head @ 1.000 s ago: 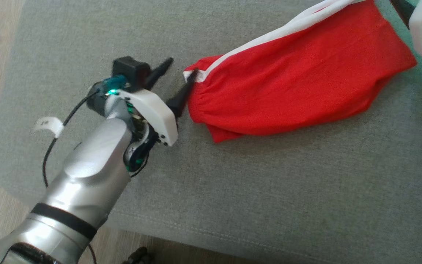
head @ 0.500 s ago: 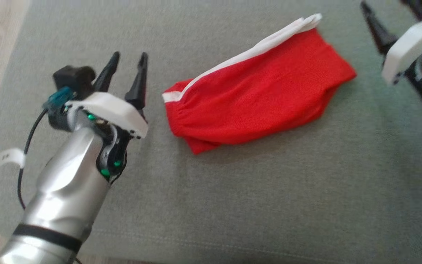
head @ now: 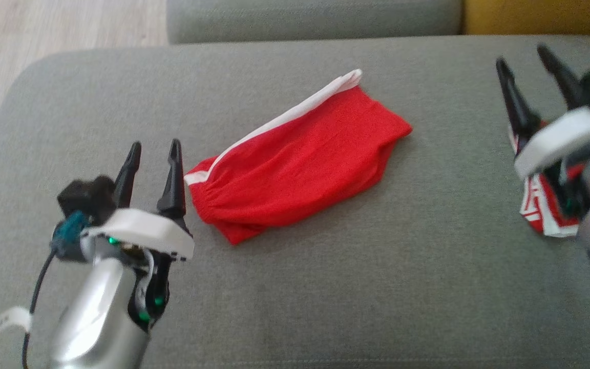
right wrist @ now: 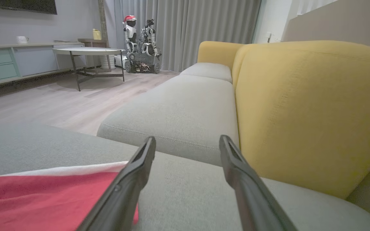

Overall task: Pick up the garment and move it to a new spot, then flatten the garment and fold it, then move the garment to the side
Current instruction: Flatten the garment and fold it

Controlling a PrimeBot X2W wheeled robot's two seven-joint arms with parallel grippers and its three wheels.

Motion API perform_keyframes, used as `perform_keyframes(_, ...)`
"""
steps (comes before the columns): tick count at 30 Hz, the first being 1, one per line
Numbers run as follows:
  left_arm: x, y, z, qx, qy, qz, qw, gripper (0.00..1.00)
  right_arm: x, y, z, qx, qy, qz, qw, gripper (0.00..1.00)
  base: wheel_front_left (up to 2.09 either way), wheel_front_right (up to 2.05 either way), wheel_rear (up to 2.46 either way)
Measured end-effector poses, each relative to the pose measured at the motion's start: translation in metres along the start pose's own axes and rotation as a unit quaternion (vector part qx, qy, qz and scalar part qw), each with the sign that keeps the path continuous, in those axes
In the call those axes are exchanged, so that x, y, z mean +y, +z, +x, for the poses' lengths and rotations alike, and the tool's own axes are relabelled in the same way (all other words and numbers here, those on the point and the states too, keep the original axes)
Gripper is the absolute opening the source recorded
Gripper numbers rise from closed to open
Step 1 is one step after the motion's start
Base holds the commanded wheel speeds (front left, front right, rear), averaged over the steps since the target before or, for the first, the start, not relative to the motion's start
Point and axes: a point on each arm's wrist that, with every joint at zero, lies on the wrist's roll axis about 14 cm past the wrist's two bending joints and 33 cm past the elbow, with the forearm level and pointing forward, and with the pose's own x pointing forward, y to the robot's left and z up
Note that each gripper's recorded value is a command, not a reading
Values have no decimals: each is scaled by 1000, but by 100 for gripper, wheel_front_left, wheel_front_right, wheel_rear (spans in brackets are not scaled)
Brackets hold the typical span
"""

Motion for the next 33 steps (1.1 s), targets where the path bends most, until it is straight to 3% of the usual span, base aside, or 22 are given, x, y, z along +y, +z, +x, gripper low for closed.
perform_keyframes(6, -14, -4, -21, -7, -7, -2, 1000, 100, 16, -34, -58, 0, -27, 9, 1000, 100, 0, 0, 0)
perform_keyframes(12, -24, -8, -33, -9, -21, 15, 1000, 100, 22, -45, -90, -11, -64, 16, 998, 100, 0, 0, 0)
perform_keyframes(20, -23, -21, -55, 4, -11, 15, 1000, 100, 47, -56, -117, -12, -87, 34, 996, 100, 0, 0, 0)
perform_keyframes(26, -22, -26, -58, 11, -16, 17, 1000, 100, 52, -60, -113, 2, -88, 45, 995, 100, 0, 0, 0)
perform_keyframes(33, -12, -28, -46, 12, -6, 15, 1000, 100, 72, -81, -83, 58, -73, 186, 978, 100, 0, 0, 0)
